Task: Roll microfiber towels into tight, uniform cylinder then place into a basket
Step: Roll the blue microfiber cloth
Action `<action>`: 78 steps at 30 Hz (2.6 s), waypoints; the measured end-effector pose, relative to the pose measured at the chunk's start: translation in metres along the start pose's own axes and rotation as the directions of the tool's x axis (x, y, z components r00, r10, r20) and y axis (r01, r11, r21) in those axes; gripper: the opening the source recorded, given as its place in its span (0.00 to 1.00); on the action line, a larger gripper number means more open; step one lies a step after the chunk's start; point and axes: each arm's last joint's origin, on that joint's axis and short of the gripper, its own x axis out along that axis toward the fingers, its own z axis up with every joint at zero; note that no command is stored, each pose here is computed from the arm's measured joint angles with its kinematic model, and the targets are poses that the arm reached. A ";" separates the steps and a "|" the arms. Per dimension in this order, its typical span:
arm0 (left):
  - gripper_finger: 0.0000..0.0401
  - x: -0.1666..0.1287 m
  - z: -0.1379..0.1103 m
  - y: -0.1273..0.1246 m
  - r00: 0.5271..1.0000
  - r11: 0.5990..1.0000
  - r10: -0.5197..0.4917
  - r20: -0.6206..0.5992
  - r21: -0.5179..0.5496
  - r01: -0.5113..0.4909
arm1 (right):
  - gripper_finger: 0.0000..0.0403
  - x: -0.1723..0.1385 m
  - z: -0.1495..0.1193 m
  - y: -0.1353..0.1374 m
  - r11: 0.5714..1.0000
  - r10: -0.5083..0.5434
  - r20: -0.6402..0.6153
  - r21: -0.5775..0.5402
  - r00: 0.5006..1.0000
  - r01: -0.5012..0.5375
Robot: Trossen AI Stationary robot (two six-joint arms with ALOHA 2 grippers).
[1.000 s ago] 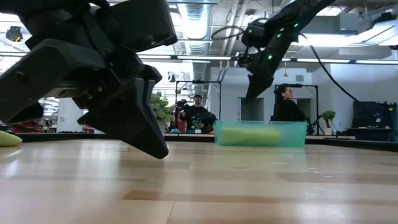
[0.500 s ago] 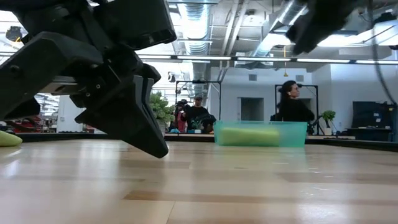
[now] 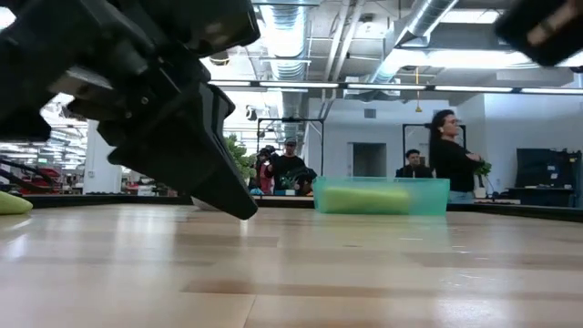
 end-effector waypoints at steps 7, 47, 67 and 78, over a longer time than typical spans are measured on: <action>0.00 -0.004 0.000 -0.008 1.000 1.000 -0.016 0.027 0.001 0.016 | 0.52 0.048 -0.004 0.019 0.999 -0.045 -0.325 0.009 0.945 0.051; 0.00 -0.103 -0.007 -0.058 0.818 0.881 0.437 0.375 0.007 -0.473 | 0.04 -0.021 0.022 0.011 0.600 -0.690 0.399 -0.153 0.604 0.786; 0.00 -0.054 0.009 -0.033 0.950 0.957 0.283 0.128 0.034 -0.289 | 0.42 0.026 -0.035 -0.005 0.832 -0.533 0.013 -0.171 0.846 0.527; 0.09 0.011 0.017 -0.028 0.962 0.929 0.206 0.180 0.271 -0.250 | 0.44 0.029 -0.047 0.004 0.856 -0.486 -0.066 -0.238 0.872 0.459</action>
